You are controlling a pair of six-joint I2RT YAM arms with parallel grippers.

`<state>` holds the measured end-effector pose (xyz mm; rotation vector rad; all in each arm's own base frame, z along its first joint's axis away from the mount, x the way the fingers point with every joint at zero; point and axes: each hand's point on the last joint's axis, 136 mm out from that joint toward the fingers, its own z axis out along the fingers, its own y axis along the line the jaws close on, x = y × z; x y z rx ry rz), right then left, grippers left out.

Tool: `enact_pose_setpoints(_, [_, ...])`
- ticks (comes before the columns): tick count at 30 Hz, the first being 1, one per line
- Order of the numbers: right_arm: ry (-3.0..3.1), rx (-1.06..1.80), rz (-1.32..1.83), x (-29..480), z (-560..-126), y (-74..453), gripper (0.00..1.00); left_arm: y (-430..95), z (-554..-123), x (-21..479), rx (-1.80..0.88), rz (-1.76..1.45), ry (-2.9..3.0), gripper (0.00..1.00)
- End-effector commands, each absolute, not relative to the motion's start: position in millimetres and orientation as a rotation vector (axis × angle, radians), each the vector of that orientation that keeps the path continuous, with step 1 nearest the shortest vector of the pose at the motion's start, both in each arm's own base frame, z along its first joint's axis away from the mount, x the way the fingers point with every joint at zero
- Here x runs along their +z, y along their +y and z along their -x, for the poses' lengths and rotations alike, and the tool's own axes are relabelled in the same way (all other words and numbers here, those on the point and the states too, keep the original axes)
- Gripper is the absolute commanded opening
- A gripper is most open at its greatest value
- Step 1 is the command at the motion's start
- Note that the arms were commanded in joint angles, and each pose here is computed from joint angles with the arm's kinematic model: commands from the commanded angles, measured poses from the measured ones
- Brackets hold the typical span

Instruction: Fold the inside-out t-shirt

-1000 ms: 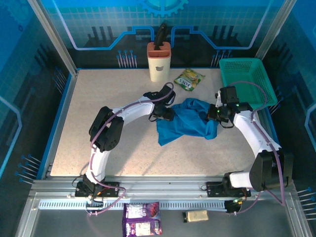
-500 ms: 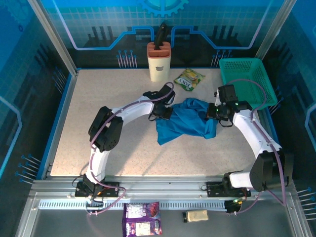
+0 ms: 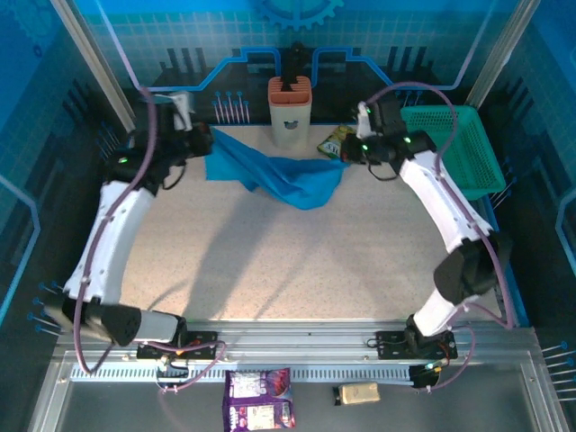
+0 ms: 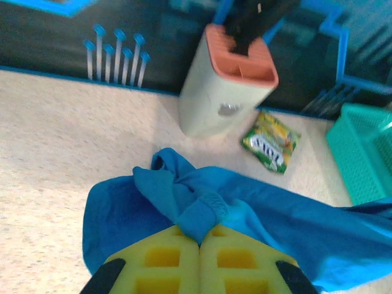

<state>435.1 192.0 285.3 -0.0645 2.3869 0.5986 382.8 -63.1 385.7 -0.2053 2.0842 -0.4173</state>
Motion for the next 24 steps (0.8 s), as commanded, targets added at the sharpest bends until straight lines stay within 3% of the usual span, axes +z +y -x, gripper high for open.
enact_pose_setpoints(1, [2.314, 0.784, 0.219, 326.4, -445.1, 256.0, 0.0, -57.0, -343.5, 419.1, -0.486, 0.154, 2.046, 0.0])
enact_pose_setpoints(5, [2.229, 0.881, 0.342, 354.7, -466.1, 300.1, 0.0, -69.7, -301.1, 458.3, -0.568, 0.028, 1.939, 0.0])
enact_pose_setpoints(9, [2.119, 1.022, 0.441, 371.8, -482.4, 318.6, 0.0, -113.4, -270.0, 466.9, -0.87, -0.153, 1.861, 0.0])
enact_pose_setpoints(14, [2.31, 0.658, 0.121, 314.5, -524.3, 232.2, 0.0, -193.1, -256.3, 410.0, -1.183, -0.385, 1.931, 0.0])
enact_pose_setpoints(17, [2.414, 0.413, -0.038, 285.1, -521.6, 173.0, 0.16, -257.6, -244.3, 360.5, -1.257, -0.563, 2.039, 0.01])
enact_pose_setpoints(20, [2.441, 0.272, -0.046, 276.7, -505.7, 148.4, 0.28, -319.4, -234.5, 319.2, -1.332, -0.699, 2.126, 0.08])
enact_pose_setpoints(22, [2.461, 0.233, -0.039, 274.1, -491.1, 140.7, 0.32, -350.6, -228.7, 296.5, -1.342, -0.789, 2.183, 0.28])
enact_pose_setpoints(24, [2.48, 0.216, -0.027, 271.6, -476.7, 136.5, 0.33, -364.0, -230.9, 281.8, -1.309, -0.81, 2.228, 0.38])
